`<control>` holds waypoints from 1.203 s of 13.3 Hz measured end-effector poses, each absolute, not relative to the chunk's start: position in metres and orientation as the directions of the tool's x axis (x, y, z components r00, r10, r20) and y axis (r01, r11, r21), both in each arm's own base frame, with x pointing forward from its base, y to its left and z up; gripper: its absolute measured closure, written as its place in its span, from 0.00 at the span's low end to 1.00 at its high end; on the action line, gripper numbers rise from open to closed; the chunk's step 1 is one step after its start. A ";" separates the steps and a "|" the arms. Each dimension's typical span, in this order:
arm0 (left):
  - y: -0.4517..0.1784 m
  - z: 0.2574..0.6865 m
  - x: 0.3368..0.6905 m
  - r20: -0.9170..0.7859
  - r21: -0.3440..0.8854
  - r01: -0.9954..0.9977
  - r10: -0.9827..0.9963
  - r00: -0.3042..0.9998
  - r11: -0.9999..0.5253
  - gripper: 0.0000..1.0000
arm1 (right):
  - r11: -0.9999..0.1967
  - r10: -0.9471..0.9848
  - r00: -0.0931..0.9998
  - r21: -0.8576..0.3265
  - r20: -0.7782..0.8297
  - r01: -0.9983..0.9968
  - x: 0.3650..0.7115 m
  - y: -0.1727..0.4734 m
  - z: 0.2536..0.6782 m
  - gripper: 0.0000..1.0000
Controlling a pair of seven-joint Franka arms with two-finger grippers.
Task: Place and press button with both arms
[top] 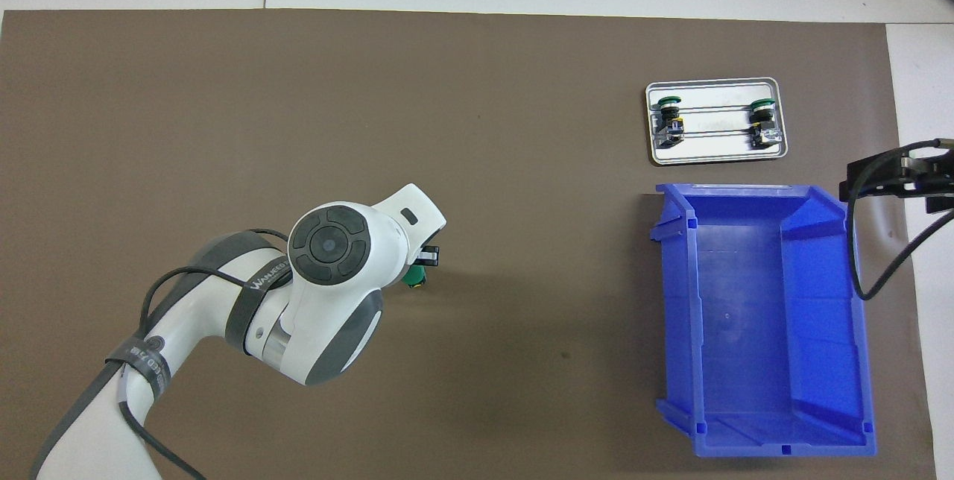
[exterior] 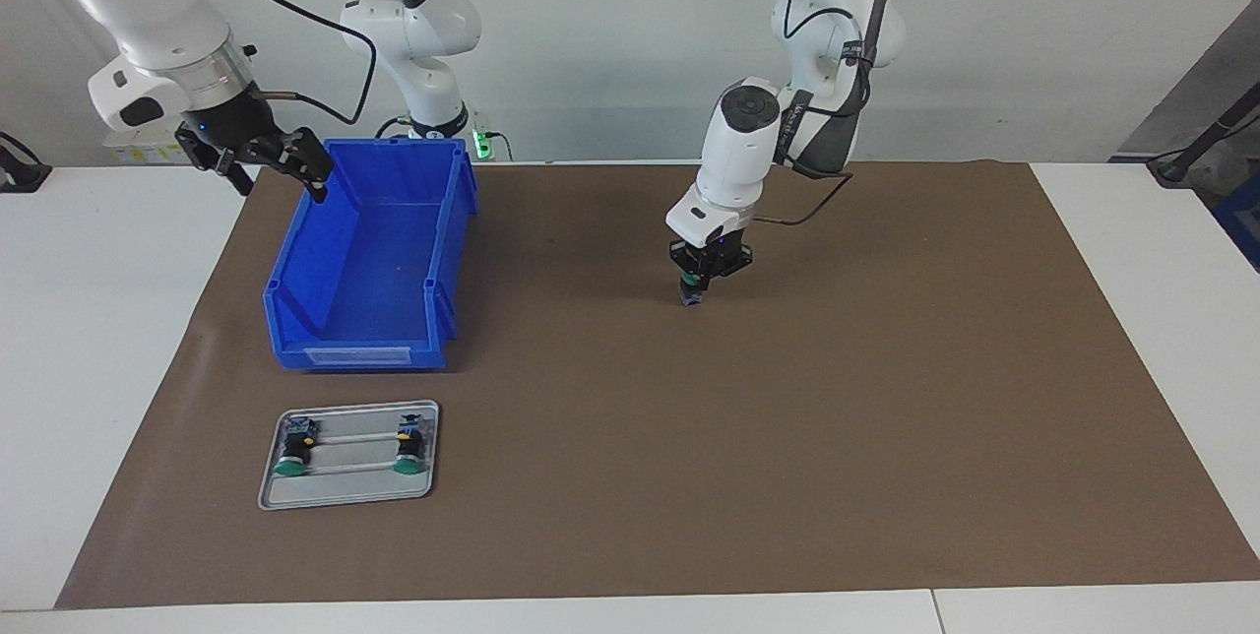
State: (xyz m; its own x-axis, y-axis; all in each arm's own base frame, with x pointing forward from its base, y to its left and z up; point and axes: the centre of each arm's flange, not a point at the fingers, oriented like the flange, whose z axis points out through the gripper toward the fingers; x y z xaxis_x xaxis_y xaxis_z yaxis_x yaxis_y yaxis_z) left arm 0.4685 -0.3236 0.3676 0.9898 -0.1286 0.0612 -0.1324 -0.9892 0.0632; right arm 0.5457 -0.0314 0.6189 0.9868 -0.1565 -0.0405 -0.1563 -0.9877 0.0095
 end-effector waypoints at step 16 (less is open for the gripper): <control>-0.310 0.471 0.512 0.042 0.055 -0.086 -0.084 0.996 -0.995 0.85 | -0.988 -0.157 0.987 0.009 -0.039 -0.156 0.545 -0.031 0.619 0.00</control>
